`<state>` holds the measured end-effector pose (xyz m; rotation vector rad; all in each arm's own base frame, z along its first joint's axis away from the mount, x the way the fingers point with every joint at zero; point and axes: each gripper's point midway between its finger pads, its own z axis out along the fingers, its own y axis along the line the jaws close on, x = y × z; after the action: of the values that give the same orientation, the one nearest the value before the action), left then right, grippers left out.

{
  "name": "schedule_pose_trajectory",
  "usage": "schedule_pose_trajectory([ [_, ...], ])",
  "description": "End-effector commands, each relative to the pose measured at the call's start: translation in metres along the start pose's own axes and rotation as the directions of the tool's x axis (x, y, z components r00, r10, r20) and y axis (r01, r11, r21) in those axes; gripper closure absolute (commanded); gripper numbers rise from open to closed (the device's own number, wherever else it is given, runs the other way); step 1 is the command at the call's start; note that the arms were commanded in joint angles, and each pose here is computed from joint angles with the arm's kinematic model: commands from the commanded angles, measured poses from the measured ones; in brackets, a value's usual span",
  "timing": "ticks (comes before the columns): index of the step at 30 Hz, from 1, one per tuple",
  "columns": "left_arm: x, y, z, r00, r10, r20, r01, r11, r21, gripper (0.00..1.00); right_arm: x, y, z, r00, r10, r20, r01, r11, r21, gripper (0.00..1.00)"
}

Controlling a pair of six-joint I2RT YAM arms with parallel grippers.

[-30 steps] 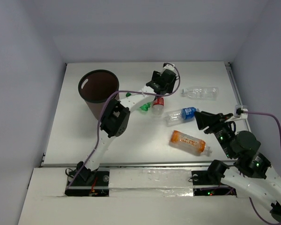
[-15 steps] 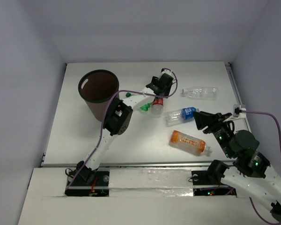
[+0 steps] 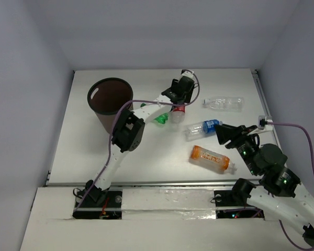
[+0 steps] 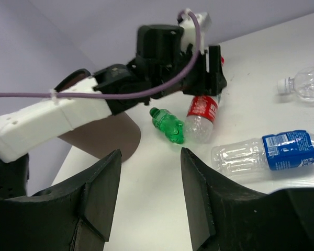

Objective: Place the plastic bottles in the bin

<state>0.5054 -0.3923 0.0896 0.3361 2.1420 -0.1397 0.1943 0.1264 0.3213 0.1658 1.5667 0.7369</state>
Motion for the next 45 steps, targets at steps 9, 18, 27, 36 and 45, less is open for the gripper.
schedule_pose_trajectory([
  [9,-0.263,0.076,-0.247,0.733,-0.176,0.656,0.191,0.98,0.051,0.55,-0.008,0.006,0.001,0.999,0.002,0.039,-0.001,1.0,-0.031,0.45],
  [18,-0.248,0.225,-0.329,0.621,-0.031,0.783,0.395,0.875,-0.279,0.53,-0.007,0.01,-0.003,0.999,0.009,0.033,-0.007,0.998,-0.063,0.45],
  [27,-0.183,0.302,-0.361,0.581,0.046,0.813,0.51,0.757,-0.407,0.56,-0.007,0.014,-0.005,0.999,0.019,0.029,-0.016,0.996,-0.09,0.45],
  [36,-0.156,0.332,-0.355,0.609,0.13,0.783,0.488,0.717,-0.498,0.55,0.008,0.016,0.002,1.0,0.005,-0.012,-0.006,0.995,-0.099,0.46],
  [45,-0.138,0.323,-0.324,0.648,0.101,0.755,0.437,0.762,-0.477,0.33,0.028,0.021,0.02,0.998,-0.021,-0.06,0.015,0.995,-0.096,0.46],
])
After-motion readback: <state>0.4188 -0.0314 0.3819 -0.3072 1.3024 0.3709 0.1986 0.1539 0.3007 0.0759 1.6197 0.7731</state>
